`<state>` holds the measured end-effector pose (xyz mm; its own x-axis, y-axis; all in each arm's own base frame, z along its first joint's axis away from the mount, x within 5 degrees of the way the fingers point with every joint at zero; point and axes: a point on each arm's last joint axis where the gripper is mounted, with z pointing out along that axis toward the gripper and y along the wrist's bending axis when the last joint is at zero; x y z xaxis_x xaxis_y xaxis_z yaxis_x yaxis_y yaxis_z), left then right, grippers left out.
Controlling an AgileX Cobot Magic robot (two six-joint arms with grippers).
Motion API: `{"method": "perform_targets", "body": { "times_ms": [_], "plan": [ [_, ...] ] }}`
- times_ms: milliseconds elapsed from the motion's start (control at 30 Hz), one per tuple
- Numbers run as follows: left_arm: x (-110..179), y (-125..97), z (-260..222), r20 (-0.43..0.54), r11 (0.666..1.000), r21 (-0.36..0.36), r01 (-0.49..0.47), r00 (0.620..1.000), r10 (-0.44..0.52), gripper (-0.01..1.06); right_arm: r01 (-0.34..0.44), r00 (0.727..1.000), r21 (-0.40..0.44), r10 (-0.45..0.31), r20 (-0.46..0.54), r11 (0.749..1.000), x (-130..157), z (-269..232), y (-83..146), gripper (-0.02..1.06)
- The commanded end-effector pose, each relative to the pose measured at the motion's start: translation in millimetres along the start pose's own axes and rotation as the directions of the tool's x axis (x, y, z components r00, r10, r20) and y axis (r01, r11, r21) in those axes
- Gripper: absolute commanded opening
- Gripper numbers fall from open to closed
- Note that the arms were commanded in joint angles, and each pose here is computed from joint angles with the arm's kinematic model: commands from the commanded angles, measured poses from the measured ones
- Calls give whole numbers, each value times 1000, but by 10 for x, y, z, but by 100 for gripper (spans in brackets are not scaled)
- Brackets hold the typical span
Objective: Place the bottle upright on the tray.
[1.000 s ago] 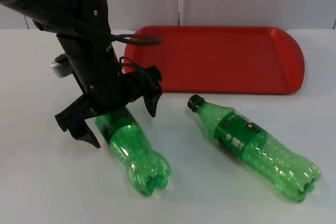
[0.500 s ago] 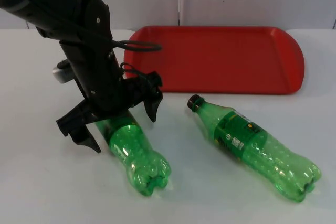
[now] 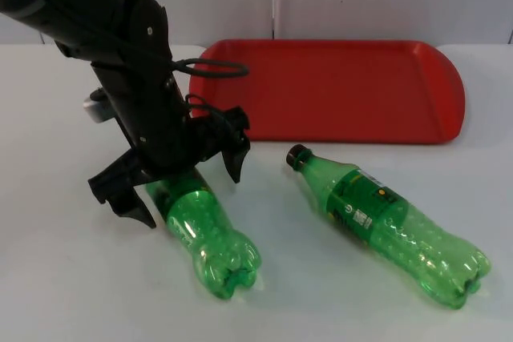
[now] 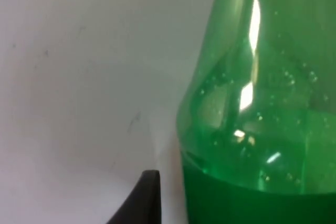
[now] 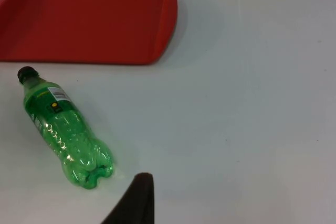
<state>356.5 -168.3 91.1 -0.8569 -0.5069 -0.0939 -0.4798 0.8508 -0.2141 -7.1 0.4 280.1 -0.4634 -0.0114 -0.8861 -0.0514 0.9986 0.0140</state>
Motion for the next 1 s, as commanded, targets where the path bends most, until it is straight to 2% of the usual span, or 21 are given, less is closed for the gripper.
{"method": "perform_targets", "body": {
  "times_ms": [0,133,300,733,967],
  "plan": [
    [-25,-16,-12,17,1000,12,3,1000,-3,105,-8,1000,1,8,6,1000,4,0,3,105],
    [-69,0,-14,65,997,-11,-79,995,79,105,-8,1000,1,8,6,1000,4,0,3,105],
    [-85,36,-15,80,996,-52,-74,994,78,105,-8,1000,1,8,6,1000,4,0,3,105],
    [-89,38,11,83,997,-53,-48,995,52,105,-8,1000,1,8,6,1000,4,0,3,105],
    [-104,43,146,62,994,-94,-57,996,63,105,-8,1000,1,8,6,1000,4,0,3,105]
  ]
}}
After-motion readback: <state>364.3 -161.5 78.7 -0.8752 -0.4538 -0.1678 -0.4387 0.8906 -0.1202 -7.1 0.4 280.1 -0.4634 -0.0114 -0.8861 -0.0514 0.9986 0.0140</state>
